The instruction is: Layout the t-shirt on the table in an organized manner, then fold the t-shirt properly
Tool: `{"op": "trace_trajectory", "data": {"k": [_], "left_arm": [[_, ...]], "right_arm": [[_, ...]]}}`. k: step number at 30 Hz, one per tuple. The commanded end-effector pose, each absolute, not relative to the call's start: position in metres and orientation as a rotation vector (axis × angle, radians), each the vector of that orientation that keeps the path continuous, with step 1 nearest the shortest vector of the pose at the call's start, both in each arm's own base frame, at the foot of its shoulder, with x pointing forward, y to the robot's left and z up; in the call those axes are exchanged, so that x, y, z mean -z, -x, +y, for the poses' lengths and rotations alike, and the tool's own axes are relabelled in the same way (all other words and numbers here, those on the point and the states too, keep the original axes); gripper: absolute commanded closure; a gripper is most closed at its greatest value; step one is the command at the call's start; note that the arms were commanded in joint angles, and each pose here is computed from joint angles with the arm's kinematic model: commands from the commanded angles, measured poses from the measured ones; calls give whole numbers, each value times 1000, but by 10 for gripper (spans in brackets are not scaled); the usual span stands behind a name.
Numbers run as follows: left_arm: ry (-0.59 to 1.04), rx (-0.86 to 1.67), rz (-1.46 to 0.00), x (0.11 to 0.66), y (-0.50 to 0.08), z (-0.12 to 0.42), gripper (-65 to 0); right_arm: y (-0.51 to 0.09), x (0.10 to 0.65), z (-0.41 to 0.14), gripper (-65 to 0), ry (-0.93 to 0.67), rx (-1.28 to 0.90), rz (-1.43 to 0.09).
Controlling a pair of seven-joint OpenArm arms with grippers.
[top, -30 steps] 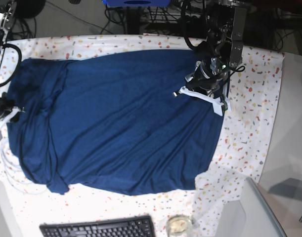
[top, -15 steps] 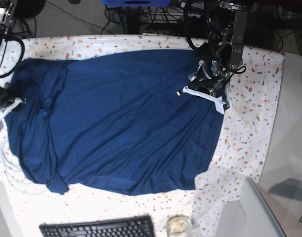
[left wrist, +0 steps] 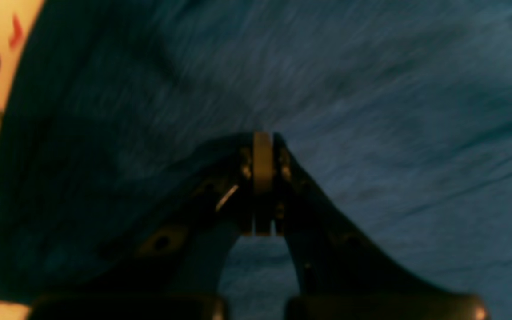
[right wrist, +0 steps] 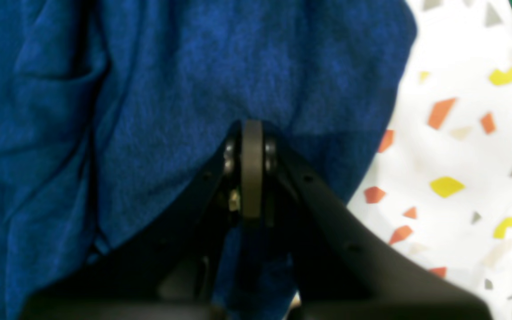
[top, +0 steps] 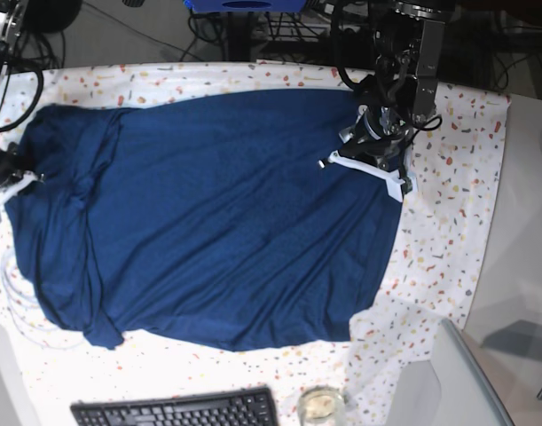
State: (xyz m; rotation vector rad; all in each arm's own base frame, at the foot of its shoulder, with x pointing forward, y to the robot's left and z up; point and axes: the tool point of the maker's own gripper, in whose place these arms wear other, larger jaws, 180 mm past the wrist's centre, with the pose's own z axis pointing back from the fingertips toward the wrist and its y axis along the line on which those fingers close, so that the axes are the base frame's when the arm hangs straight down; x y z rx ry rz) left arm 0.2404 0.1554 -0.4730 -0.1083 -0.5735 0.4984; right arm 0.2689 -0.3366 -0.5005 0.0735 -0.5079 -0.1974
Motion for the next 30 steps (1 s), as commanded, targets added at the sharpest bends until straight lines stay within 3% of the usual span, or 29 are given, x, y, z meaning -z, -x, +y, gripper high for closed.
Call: {"op": "trace_trajectory", "data": {"k": [1,7,12,22,30], "left_arm": [[117,-496,-626,460,-253,157,0],[130,-493,-654,451,-260,154,0],[128,-503,-656,451,-261,156,0],[140,-502,-677,445,-271,154,0],[132,-504,-661,450,-265,156,0]], "right_arm": [[-266,495,-355,0,-17,201,-491],[-261,492,-364,0,1,201,-489],[-271,458,-380,0,44,217,-608],[-307,404,-345,0,49,113,-728],[-298,413,-336,0,33,111,-708]]}}
